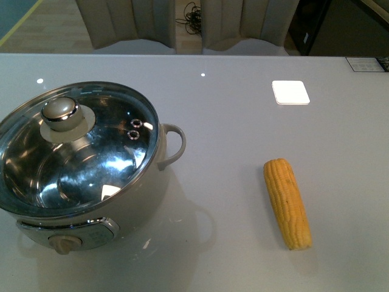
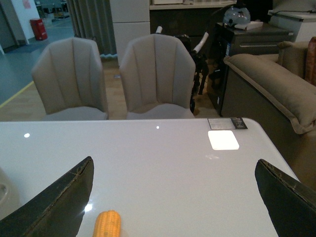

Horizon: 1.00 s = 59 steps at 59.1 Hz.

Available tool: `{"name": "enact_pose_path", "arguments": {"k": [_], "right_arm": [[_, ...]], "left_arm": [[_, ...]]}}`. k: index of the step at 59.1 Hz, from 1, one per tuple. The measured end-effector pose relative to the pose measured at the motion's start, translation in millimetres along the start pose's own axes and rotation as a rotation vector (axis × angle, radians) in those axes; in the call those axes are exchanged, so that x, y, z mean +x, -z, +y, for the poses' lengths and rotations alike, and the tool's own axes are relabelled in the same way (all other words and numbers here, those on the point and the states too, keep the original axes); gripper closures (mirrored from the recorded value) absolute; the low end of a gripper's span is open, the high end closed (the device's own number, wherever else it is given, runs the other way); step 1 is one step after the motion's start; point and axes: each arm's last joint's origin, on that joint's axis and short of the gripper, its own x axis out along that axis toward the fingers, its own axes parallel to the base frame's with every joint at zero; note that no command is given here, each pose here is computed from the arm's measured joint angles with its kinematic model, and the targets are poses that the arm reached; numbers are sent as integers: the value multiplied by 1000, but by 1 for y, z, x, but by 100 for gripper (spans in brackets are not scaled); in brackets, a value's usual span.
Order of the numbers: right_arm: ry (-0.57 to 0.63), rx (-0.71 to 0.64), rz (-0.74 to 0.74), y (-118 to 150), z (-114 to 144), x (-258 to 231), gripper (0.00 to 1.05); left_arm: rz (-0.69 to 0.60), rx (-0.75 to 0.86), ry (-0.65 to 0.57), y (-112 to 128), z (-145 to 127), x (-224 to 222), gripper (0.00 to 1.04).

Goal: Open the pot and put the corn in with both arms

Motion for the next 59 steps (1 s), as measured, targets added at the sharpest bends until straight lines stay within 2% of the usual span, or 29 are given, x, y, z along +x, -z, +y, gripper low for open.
{"name": "enact_pose_path", "arguments": {"k": [53, 56, 58, 59], "right_arm": [[0, 0, 0, 0, 0, 0, 9], [0, 0, 0, 0, 0, 0, 9], [1, 0, 0, 0, 0, 0, 9], [0, 0, 0, 0, 0, 0, 9]], "left_arm": [[1, 0, 0, 0, 0, 0, 7], [125, -34, -32, 1, 0, 0, 7], [278, -56, -60, 1, -1, 1, 7], [313, -62, -61, 1, -1, 2, 7]]}}
